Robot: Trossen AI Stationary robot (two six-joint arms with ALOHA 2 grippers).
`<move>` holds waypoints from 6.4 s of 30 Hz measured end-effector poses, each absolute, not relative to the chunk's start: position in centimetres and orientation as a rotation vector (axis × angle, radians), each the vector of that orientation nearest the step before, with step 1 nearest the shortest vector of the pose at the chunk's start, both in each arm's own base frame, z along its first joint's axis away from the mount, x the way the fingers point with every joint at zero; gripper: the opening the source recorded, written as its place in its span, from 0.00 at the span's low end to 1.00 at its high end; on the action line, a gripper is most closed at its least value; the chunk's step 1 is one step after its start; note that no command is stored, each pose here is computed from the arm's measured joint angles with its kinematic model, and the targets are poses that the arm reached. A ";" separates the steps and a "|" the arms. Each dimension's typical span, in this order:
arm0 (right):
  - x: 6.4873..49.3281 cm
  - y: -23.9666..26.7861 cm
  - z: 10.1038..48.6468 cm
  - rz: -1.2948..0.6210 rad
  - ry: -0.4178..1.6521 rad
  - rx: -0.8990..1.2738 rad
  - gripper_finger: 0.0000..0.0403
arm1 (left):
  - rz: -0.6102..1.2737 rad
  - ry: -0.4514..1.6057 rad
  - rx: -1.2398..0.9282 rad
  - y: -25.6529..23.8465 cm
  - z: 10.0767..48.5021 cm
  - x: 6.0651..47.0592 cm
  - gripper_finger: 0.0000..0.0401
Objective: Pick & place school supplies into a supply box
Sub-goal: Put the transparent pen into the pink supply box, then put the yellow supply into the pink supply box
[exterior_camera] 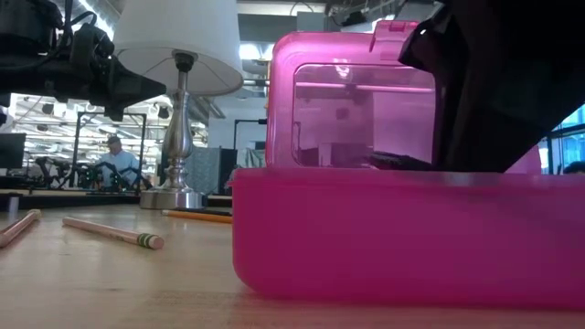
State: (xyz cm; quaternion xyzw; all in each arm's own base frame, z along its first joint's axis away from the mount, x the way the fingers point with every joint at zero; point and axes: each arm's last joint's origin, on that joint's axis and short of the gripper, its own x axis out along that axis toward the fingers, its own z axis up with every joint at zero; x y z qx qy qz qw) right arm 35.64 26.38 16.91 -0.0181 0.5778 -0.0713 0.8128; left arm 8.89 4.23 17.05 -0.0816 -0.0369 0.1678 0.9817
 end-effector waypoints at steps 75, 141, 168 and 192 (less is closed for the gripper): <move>14.9 20.2 21.5 -0.301 0.664 0.227 0.25 | -0.124 1.088 0.202 -6.7 20.1 17.1 0.32; 15.0 20.5 21.6 -0.286 0.655 0.250 0.25 | -0.126 1.339 -0.113 -8.9 20.1 20.4 0.03; 15.2 20.6 21.6 -0.276 0.657 0.280 0.25 | -0.283 0.674 -0.083 -11.6 29.3 23.2 0.04; 14.7 21.5 21.0 -0.170 1.088 0.603 0.25 | -0.183 0.827 -0.049 -21.5 23.8 35.7 0.04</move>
